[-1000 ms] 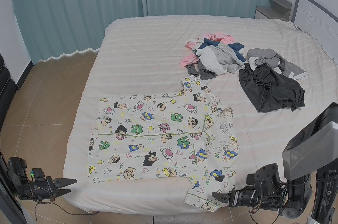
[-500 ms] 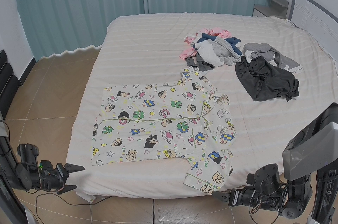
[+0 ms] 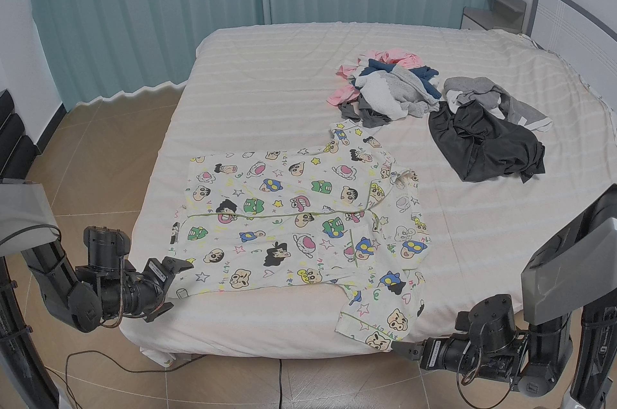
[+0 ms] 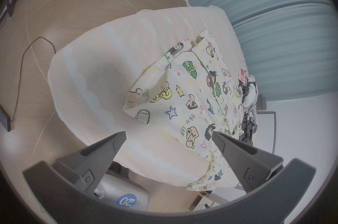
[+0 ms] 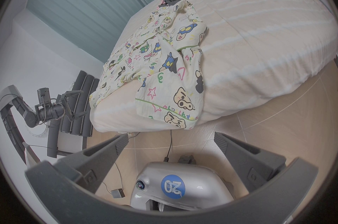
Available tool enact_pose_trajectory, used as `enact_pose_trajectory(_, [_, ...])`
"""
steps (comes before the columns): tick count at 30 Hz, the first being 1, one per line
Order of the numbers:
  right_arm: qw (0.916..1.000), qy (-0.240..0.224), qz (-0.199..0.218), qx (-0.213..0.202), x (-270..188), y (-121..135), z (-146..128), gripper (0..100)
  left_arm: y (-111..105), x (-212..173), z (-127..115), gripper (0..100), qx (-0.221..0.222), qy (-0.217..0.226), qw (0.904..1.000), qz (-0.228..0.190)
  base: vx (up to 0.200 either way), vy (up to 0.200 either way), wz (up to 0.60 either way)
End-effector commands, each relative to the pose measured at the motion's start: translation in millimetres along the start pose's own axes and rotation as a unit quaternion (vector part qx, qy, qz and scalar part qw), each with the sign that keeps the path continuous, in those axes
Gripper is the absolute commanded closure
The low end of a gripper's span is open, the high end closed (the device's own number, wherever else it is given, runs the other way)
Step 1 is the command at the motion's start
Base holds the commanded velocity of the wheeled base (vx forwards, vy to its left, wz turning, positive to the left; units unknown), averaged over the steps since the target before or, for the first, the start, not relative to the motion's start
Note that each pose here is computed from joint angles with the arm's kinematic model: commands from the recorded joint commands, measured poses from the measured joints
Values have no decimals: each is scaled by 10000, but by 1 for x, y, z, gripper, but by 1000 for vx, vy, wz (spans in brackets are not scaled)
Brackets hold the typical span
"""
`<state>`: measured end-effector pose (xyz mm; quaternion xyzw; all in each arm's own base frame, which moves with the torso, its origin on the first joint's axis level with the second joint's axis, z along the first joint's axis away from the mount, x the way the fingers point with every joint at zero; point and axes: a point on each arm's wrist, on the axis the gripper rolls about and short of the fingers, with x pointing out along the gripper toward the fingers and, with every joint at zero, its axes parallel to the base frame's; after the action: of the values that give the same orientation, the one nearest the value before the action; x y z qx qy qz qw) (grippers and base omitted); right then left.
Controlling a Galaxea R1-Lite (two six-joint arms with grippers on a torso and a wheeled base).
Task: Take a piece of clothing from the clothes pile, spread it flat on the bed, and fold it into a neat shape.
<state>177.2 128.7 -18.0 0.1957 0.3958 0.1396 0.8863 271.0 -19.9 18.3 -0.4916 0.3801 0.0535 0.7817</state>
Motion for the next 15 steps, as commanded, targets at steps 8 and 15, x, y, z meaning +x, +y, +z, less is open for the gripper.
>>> enact_pose_trajectory(8, [10000, 55, -58, 6, -3, -2, -2, 0, 0, 36, -12, 0, 288, -530, 9977, 322, 0, 0, 0])
enact_pose_trajectory(15, [10000, 50, -53, 7, -3, -2, -2, 0, -2, 50, -16, 0, 403, -749, 9955, 411, 0, 0, 0])
